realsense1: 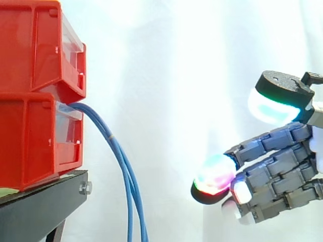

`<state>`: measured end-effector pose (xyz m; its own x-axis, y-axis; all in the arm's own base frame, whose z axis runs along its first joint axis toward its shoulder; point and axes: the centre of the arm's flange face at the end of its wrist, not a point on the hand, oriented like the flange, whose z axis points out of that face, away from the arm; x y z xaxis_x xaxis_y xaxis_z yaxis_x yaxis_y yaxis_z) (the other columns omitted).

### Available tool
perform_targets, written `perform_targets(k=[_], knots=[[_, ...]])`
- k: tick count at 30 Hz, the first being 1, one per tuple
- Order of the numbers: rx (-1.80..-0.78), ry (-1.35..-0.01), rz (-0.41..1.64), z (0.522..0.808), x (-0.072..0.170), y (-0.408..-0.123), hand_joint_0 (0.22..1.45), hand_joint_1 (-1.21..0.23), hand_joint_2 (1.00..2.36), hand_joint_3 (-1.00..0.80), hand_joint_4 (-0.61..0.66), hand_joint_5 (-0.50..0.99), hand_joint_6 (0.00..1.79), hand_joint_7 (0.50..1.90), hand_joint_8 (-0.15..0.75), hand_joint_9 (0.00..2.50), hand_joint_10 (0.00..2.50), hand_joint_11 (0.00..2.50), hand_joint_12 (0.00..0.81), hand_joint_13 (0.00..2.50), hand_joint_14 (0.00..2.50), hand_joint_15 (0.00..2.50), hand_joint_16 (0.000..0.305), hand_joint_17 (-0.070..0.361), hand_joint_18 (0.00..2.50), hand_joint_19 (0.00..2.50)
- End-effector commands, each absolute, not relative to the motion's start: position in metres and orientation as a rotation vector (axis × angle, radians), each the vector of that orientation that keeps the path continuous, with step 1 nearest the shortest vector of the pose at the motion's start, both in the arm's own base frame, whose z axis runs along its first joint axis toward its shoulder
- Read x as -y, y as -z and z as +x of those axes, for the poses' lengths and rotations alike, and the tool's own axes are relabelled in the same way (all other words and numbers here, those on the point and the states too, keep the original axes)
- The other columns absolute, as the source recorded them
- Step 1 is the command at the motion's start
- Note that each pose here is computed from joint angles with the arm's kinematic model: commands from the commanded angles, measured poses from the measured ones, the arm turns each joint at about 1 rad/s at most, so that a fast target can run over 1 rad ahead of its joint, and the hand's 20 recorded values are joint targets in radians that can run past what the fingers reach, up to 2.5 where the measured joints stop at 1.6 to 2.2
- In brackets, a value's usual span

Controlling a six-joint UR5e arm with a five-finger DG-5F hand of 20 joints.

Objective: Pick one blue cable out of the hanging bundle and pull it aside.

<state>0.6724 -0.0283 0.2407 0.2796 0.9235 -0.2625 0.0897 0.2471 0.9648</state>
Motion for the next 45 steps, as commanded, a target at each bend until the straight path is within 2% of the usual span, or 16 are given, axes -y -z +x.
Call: perform_targets(k=[1, 2, 5, 6, 10, 19, 24, 25, 30, 35, 43, 45], knots=[[-1.114, -0.785, 1.156, 0.679, 0.027, -0.236, 0.44, -0.60, 1.00, -0.50, 0.26, -0.21, 0.50, 0.78, 0.348, 0.51, 0.01, 1.08, 0.401, 0.50, 0.01, 0.49, 0.071, 0.160, 0.36, 0.25], [-1.107, -0.791, 1.154, 0.685, 0.027, -0.223, 0.44, -0.60, 1.00, -0.50, 0.27, -0.21, 0.50, 0.78, 0.354, 0.51, 0.01, 1.10, 0.402, 0.50, 0.02, 0.50, 0.071, 0.159, 0.36, 0.25], [-1.103, -0.803, 1.161, 0.698, 0.023, -0.213, 0.44, -0.60, 1.00, -0.50, 0.27, -0.21, 0.50, 0.79, 0.352, 0.46, 0.01, 1.02, 0.402, 0.45, 0.01, 0.47, 0.068, 0.153, 0.32, 0.25], [-1.101, -0.807, 1.163, 0.703, 0.021, -0.216, 0.44, -0.60, 1.00, -0.50, 0.27, -0.22, 0.50, 0.79, 0.351, 0.41, 0.01, 0.88, 0.402, 0.42, 0.01, 0.44, 0.067, 0.151, 0.29, 0.24], [-1.123, -0.801, 1.176, 0.718, 0.020, -0.212, 0.43, -0.59, 1.00, -0.50, 0.28, -0.22, 0.50, 0.79, 0.343, 0.38, 0.01, 0.72, 0.406, 0.39, 0.01, 0.38, 0.067, 0.151, 0.27, 0.23], [-1.083, -0.846, 1.130, 0.731, 0.017, -0.224, 0.44, -0.58, 1.00, -0.50, 0.29, -0.21, 0.50, 0.78, 0.336, 0.36, 0.01, 0.56, 0.403, 0.37, 0.01, 0.36, 0.066, 0.149, 0.25, 0.23], [-1.065, -0.864, 1.115, 0.739, 0.013, -0.219, 0.44, -0.57, 1.00, -0.50, 0.31, -0.20, 0.50, 0.78, 0.331, 0.36, 0.01, 0.50, 0.403, 0.38, 0.01, 0.36, 0.066, 0.147, 0.25, 0.23], [-1.068, -0.858, 1.123, 0.744, 0.015, -0.209, 0.45, -0.57, 1.00, -0.50, 0.31, -0.20, 0.50, 0.78, 0.331, 0.36, 0.01, 0.50, 0.403, 0.38, 0.01, 0.36, 0.065, 0.147, 0.25, 0.23], [-1.092, -0.860, 1.124, 0.754, 0.010, -0.201, 0.45, -0.56, 1.00, -0.50, 0.32, -0.20, 0.50, 0.78, 0.337, 0.39, 0.01, 0.48, 0.403, 0.40, 0.01, 0.36, 0.065, 0.146, 0.27, 0.23], [-1.078, -0.878, 1.116, 0.764, 0.012, -0.174, 0.45, -0.56, 1.00, -0.50, 0.33, -0.19, 0.50, 0.78, 0.338, 0.44, 0.01, 0.48, 0.401, 0.43, 0.01, 0.35, 0.064, 0.143, 0.29, 0.24], [-1.039, -0.893, 1.035, 0.772, 0.004, -0.181, 0.46, -0.55, 1.00, -0.50, 0.34, -0.19, 0.50, 0.78, 0.339, 0.46, 0.01, 0.48, 0.397, 0.44, 0.01, 0.36, 0.063, 0.142, 0.30, 0.24], [-1.034, -0.891, 1.030, 0.776, 0.004, -0.167, 0.46, -0.55, 1.00, -0.50, 0.34, -0.19, 0.50, 0.78, 0.340, 0.47, 0.01, 0.48, 0.397, 0.44, 0.01, 0.36, 0.063, 0.141, 0.30, 0.25]])
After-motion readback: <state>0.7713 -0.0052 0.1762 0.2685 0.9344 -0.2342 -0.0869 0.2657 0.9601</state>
